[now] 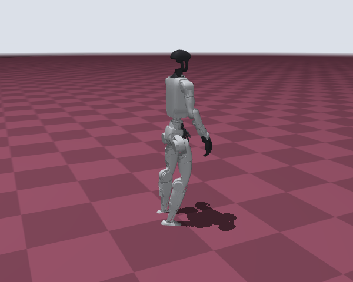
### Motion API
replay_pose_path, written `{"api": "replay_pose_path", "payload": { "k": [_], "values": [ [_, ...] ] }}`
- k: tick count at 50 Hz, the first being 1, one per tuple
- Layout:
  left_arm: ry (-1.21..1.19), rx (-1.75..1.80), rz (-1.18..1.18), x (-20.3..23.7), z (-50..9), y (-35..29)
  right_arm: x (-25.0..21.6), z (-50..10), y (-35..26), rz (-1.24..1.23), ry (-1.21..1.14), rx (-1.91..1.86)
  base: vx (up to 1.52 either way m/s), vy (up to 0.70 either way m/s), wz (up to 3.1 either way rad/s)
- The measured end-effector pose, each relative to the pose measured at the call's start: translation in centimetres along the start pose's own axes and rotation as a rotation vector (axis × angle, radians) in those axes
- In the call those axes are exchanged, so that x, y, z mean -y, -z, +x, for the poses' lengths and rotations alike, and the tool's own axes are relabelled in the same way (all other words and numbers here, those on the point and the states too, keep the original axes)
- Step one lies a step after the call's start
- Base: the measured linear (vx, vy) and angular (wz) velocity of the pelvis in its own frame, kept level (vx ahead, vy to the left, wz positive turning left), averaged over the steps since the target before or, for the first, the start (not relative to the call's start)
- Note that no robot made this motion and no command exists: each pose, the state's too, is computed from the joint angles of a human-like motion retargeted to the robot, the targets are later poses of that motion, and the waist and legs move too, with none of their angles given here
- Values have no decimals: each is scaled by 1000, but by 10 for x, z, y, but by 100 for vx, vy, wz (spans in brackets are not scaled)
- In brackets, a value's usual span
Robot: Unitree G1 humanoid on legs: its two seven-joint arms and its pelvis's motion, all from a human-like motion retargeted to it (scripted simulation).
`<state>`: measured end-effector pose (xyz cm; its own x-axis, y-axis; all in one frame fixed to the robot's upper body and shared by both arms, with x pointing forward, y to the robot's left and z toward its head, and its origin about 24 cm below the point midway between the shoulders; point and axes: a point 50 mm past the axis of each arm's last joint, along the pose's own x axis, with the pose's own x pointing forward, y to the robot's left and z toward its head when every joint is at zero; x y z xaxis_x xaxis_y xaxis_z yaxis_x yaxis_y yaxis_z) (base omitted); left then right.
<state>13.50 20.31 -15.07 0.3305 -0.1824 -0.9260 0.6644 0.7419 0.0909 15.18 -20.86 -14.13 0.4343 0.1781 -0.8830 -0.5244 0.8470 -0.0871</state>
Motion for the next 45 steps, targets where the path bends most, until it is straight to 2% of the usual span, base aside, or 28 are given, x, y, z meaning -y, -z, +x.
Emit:
{"api": "replay_pose_path", "payload": {
  "k": [12,45],
  "values": [
    [79,-66,64,13,1,12,-7,0,14,-21,-35,-69,0,1,24],
    [75,-32,110,10,2,2,-14,0,21,-11,-20,-81,0,0,8]
  ]
}}
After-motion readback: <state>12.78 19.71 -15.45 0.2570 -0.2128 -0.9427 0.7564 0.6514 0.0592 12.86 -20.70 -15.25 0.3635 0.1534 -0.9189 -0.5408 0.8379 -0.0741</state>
